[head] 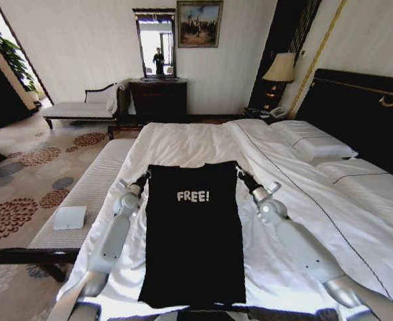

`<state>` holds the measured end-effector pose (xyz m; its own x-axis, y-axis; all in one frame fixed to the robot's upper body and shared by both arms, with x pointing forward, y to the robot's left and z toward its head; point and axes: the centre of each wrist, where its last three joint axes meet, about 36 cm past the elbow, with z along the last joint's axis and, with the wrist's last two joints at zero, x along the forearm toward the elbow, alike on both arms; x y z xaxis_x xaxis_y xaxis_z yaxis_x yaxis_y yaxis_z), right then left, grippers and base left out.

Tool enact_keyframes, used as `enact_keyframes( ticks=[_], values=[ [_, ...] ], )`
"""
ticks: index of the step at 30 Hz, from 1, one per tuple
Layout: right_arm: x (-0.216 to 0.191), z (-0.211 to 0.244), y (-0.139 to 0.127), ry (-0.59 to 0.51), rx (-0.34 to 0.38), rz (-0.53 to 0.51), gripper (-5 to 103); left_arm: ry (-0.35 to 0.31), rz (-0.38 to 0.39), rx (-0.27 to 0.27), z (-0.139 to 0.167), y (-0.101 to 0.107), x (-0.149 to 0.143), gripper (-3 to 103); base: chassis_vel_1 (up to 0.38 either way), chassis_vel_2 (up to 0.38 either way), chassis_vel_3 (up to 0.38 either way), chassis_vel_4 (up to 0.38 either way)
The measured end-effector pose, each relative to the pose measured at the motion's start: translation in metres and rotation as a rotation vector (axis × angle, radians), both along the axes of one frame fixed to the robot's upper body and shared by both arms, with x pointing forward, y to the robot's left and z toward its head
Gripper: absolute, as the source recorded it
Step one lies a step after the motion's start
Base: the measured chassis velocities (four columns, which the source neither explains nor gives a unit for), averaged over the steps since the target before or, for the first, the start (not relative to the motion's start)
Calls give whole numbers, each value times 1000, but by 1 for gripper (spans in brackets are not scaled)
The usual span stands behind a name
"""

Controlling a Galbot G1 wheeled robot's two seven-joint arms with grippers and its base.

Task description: Fold the clothes on the bed.

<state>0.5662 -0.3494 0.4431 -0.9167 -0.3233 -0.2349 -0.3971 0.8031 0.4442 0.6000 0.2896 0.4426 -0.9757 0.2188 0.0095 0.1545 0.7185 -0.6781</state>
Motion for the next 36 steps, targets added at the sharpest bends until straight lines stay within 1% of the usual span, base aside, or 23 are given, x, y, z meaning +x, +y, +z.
enact_keyframes(
  ticks=[4, 5, 6, 7, 9, 10, 12, 14, 15, 16, 17, 18, 19, 20, 24, 25, 26, 29, 30, 33, 35, 36],
  values=[
    [4, 7, 0, -20, 7, 2, 0, -17, -7, 0, 9, 5, 3, 0, 0, 0, 0, 0],
    [2, 9, 1, -29, 7, 6, 0, -35, -14, -6, 15, 8, -2, 0, 0, 0, 0, 0],
    [2, 9, 1, -29, 7, 6, 0, -35, -14, -6, 15, 8, -2, 0, 0, 0, 0, 0],
    [-1, 8, 2, -30, 6, 9, 0, -44, -22, -11, 17, 10, -8, 0, 0, 0, 0, 0],
    [-15, -5, 0, -9, -11, 12, 0, -44, -40, -8, 11, 14, -34, 0, 0, 0, 0, 0],
    [-15, -5, 0, -9, -11, 12, 0, -44, -40, -8, 11, 14, -34, 0, 0, 0, 0, 0],
    [-31, -25, -2, 38, -47, 3, 0, -21, -51, 7, -5, 18, -65, 0, 0, 0, 0, 0],
    [-60, -53, -4, 114, -92, -11, 0, 24, -59, 29, -27, 22, -105, 0, 0, 0, 0, 0],
    [-60, -53, -4, 114, -92, -11, 0, 24, -59, 29, -27, 22, -105, 0, 0, 0, 0, 0],
    [-77, -65, -5, 146, -115, -8, 0, 42, -60, 37, -35, 23, -122, 0, 0, 0, 0, 0],
    [-84, -70, -6, 157, -123, -6, 0, 51, -59, 41, -39, 24, -131, 0, 0, 0, 0, 0],
    [-106, -80, -5, 181, -149, 8, 0, 73, -63, 59, -47, 24, -152, 0, 0, 0, 0, 0],
    [-115, -82, -4, 187, -156, 13, 0, 82, -65, 69, -51, 23, -162, 0, 0, 0, 0, 0],
    [-115, -82, -4, 187, -156, 13, 0, 82, -65, 69, -51, 23, -162, 0, 0, 0, 0, 0],
    [-163, -100, -2, 250, -198, 12, 0, 142, -75, 106, -68, 15, -212, 0, 0, 0, 0, 0],
    [-163, -100, -2, 250, -198, 12, 0, 142, -75, 106, -68, 15, -212, 0, 0, 0, 0, 0],
    [-172, -104, -2, 262, -205, 8, 0, 155, -75, 113, -70, 13, -222, 0, 0, 0, 0, 0],
    [-217, -122, -3, 334, -237, 9, 0, 212, -76, 144, -76, 8, -261, 0, 0, 0, 0, 0],
    [-217, -122, -3, 334, -237, 9, 0, 212, -76, 144, -76, 8, -261, 0, 0, 0, 0, 0],
    [-246, -132, -9, 366, -253, 9, 0, 242, -76, 155, -77, 5, -286, 0, 0, 0, 0, 0],
    [-269, -142, -16, 383, -273, 5, 0, 272, -74, 177, -80, 3, -306, 0, 0, 0, 0, 0],
    [-269, -142, -16, 383, -273, 5, 0, 272, -74, 177, -80, 3, -306, 0, 0, 0, 0, 0]
  ],
)
